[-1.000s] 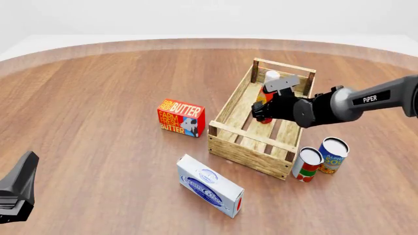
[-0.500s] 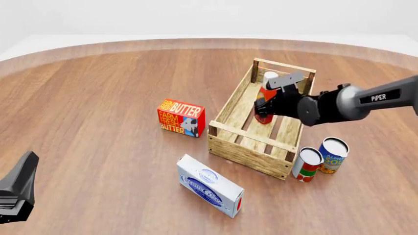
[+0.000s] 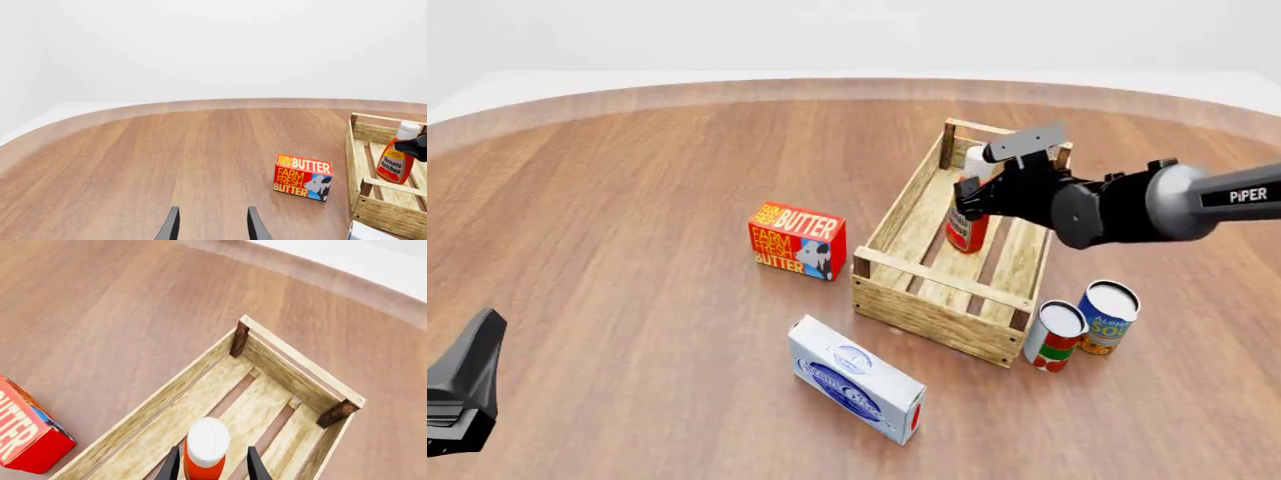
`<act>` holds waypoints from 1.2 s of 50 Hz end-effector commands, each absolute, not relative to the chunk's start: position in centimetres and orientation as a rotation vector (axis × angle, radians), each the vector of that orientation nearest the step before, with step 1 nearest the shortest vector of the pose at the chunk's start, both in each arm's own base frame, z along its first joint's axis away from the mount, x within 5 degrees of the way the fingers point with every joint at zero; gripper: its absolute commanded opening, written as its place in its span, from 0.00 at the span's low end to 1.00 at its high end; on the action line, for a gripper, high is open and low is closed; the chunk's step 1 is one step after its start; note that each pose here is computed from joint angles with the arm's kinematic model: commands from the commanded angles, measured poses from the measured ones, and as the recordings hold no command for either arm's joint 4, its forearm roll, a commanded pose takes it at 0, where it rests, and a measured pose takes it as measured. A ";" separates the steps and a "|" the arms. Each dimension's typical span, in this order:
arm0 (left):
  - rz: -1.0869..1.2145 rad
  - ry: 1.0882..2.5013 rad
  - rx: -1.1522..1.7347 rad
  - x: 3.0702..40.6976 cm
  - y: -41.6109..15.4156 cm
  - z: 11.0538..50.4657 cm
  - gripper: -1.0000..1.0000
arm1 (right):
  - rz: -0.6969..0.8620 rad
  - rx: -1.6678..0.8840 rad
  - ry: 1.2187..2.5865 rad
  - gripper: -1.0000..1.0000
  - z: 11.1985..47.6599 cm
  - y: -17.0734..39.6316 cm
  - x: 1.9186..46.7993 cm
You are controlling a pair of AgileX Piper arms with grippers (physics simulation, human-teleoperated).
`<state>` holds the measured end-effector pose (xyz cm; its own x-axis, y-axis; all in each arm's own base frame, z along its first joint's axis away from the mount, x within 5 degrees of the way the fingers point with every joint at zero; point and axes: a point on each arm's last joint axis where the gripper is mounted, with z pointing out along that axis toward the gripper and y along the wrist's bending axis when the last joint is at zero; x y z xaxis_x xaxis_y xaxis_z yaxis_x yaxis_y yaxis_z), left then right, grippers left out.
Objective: Pick up the ketchup, and put it in the wooden tray.
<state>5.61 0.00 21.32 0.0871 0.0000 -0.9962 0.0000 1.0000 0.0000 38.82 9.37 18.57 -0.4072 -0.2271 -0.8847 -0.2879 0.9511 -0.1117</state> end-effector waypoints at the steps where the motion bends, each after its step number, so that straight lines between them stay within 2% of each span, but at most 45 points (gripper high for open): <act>1: 0.000 1.484 0.000 5.6 0.0 21.3 1.00 | 0.068 -0.361 1.957 1.00 20.3 9.1 38.2; 20: 0.000 1.484 0.000 5.6 0.0 21.3 1.00 | 0.083 -0.364 1.899 1.00 21.7 9.6 37.2; 42: 0.000 1.484 0.000 5.6 0.0 21.3 1.00 | 0.082 -0.374 1.784 1.00 26.0 9.6 35.3; 60: 0.000 1.484 0.000 5.6 0.0 21.3 1.00 | 0.078 -0.383 1.756 1.00 27.8 9.6 34.6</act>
<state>5.61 0.00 21.32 0.0871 0.0000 -0.9962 0.0000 1.0000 0.0000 35.09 9.69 26.58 -0.1906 -0.2126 -0.9584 -0.2991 0.9424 -0.1496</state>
